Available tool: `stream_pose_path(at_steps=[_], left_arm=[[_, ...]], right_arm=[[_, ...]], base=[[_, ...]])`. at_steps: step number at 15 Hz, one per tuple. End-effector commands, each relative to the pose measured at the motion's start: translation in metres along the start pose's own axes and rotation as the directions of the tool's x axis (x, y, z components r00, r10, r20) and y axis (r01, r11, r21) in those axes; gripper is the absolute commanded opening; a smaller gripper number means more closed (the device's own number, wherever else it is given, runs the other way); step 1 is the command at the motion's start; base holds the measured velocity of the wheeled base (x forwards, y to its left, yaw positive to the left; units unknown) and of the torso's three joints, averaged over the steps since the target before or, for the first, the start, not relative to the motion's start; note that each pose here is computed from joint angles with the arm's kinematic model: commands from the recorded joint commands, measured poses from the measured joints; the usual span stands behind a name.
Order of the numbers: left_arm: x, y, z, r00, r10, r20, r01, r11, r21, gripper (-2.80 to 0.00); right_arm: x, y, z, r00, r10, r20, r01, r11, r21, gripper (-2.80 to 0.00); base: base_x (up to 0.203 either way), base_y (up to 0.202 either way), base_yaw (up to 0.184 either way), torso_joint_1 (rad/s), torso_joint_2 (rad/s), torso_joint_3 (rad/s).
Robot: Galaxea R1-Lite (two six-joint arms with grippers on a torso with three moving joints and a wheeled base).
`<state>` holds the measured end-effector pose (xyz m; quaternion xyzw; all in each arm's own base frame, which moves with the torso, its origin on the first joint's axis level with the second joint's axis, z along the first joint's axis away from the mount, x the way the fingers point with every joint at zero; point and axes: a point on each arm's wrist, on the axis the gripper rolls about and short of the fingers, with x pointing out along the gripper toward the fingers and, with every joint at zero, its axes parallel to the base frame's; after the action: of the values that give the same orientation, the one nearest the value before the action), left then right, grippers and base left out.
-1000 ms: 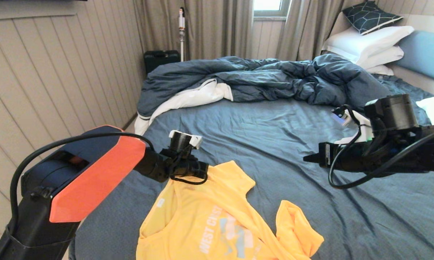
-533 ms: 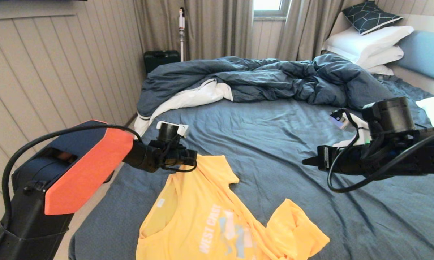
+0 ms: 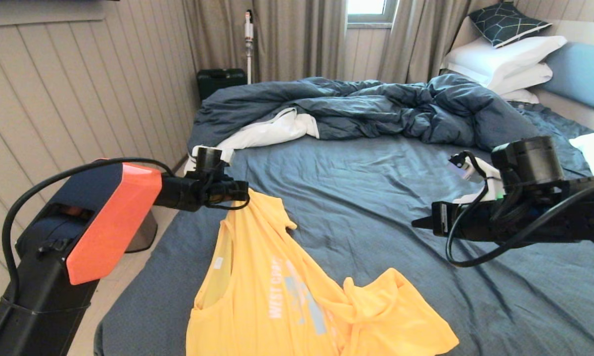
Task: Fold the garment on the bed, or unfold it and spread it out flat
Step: Unford the yellow T-shirt
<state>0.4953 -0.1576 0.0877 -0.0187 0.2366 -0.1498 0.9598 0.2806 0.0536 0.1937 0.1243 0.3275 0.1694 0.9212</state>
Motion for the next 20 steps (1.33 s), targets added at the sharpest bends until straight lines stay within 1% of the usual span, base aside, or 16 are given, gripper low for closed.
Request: stream_pose_path(at_steps=[1,4,5,8,10,12,15,20], left_arm=[[0.009,0.014,-0.003,1.0,0.027,-0.009,-0.027,1.0,-0.01,-2.8],[0.011,0.025,-0.005,0.999,0.046,-0.01,-0.046,0.999,-0.018,-2.8],[0.011,0.031,-0.004,0.998,0.059,-0.005,-0.059,0.998,-0.024,-2.8],[0.009,0.05,0.001,0.995,0.09,0.034,-0.089,0.995,-0.04,-2.8],[0.007,0.059,0.006,0.989,0.138,0.053,-0.135,0.99,-0.048,-2.8],[0.007,0.063,0.005,0.987,0.149,0.056,-0.147,0.988,-0.048,-2.8],[0.009,0.063,-0.001,0.988,0.153,0.033,-0.152,0.988,-0.041,-2.8],[0.007,0.062,-0.003,0.986,0.168,-0.002,-0.168,0.985,-0.039,-2.8]], right_arm=[[0.001,-0.001,-0.002,1.0,0.0,-0.007,0.0,1.0,0.003,-2.8],[0.003,-0.001,-0.003,1.0,-0.001,-0.007,0.001,1.0,0.003,-2.8],[0.003,-0.001,-0.004,1.0,0.0,-0.011,0.0,1.0,0.003,-2.8],[0.004,-0.003,-0.009,1.0,0.0,-0.008,0.0,1.0,0.002,-2.8],[0.006,-0.004,-0.012,1.0,0.002,0.01,-0.002,1.0,-0.003,-2.8],[0.007,-0.004,-0.013,1.0,0.006,0.015,-0.006,1.0,-0.005,-2.8],[0.006,-0.003,-0.01,1.0,0.01,0.026,-0.01,1.0,-0.012,-2.8],[0.005,-0.001,-0.009,0.999,0.016,0.028,-0.016,1.0,-0.014,-2.8]], base=[[0.0,0.0,0.0,0.0,0.0,0.0],[0.0,0.0,0.0,0.0,0.0,0.0],[0.0,0.0,0.0,0.0,0.0,0.0],[0.0,0.0,0.0,0.0,0.0,0.0],[0.0,0.0,0.0,0.0,0.0,0.0],[0.0,0.0,0.0,0.0,0.0,0.0],[0.0,0.0,0.0,0.0,0.0,0.0],[0.0,0.0,0.0,0.0,0.0,0.0]])
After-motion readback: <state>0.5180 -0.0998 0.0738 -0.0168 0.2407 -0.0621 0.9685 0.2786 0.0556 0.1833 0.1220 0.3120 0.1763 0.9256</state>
